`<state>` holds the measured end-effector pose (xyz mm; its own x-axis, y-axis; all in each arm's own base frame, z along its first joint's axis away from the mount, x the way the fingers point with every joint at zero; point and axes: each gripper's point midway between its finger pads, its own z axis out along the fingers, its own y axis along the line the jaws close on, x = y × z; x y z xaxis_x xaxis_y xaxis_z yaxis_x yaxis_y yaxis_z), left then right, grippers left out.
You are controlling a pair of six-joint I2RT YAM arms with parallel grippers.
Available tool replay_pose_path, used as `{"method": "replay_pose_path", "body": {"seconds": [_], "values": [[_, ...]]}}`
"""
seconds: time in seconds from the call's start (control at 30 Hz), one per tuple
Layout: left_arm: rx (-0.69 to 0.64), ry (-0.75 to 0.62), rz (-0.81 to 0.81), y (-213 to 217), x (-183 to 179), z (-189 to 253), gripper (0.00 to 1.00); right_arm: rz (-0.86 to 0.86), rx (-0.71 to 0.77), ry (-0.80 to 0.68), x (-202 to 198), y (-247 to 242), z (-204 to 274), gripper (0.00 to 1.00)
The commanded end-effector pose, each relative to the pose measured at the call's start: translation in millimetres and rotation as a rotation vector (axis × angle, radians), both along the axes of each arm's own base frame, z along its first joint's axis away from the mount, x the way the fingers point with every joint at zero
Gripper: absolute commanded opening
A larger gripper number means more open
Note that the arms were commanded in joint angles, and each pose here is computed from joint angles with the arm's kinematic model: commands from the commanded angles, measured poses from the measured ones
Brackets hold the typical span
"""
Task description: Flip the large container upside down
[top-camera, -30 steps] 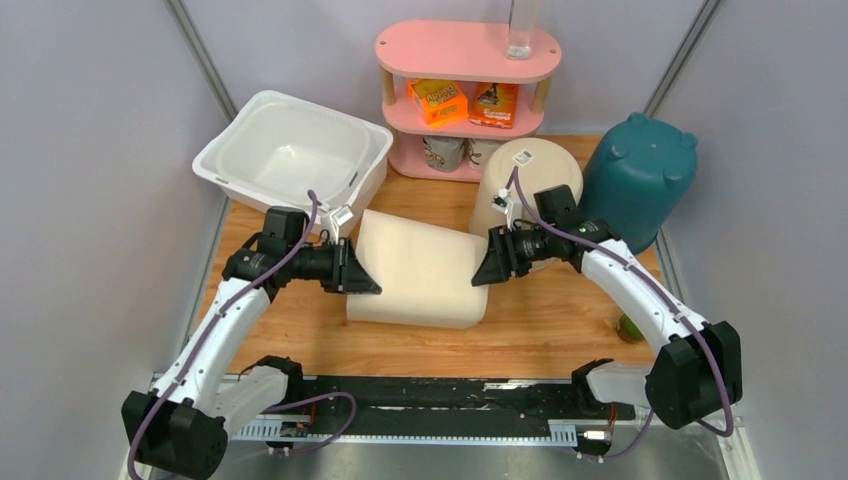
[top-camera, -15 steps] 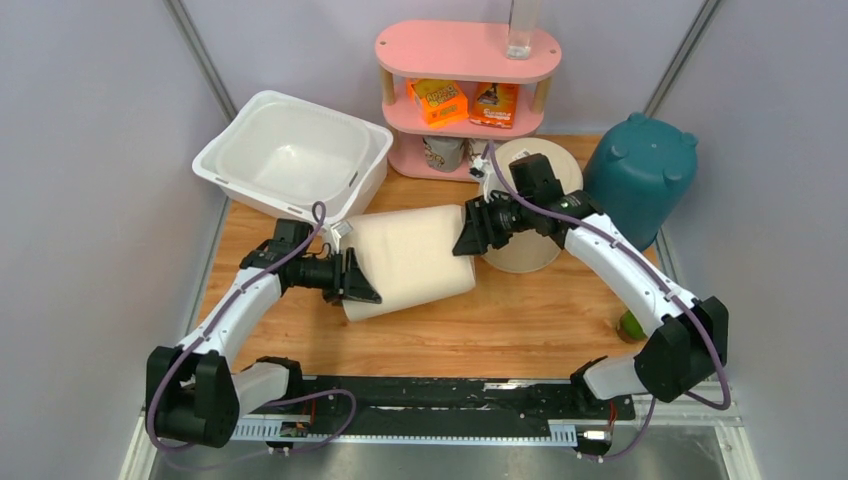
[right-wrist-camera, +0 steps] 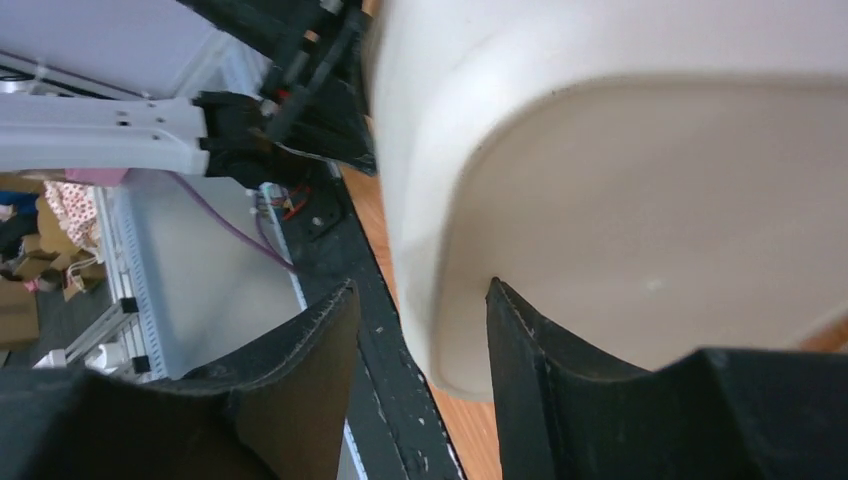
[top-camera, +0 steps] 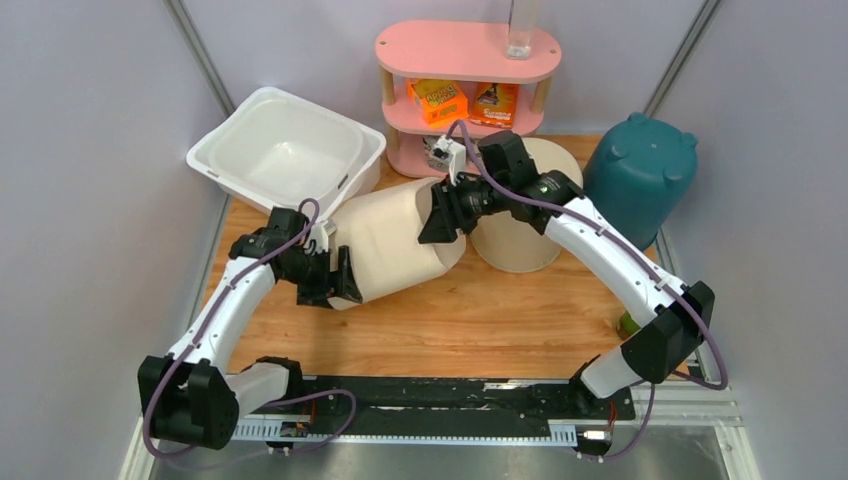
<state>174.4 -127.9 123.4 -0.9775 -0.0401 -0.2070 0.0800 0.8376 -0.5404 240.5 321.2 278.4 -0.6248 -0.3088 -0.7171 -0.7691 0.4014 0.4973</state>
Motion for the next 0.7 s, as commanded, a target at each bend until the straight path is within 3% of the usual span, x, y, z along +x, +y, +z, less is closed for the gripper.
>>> {"method": "replay_pose_path", "body": {"seconds": [0.0,0.27,0.47,0.67], "values": [[0.162,-0.025,-0.051,16,7,-14,0.89,0.511,0.374,-0.063,-96,70,102,0.51],[0.326,-0.128,-0.038,45,26,2,0.95,0.513,0.355,-0.023,-85,95,82,0.55],[0.138,-0.182,-0.021,18,36,20,0.99,0.431,0.316,-0.002,-49,102,60,0.58],[-0.014,-0.273,-0.053,-6,44,48,1.0,0.306,0.281,-0.005,-3,71,39,0.58]]}}
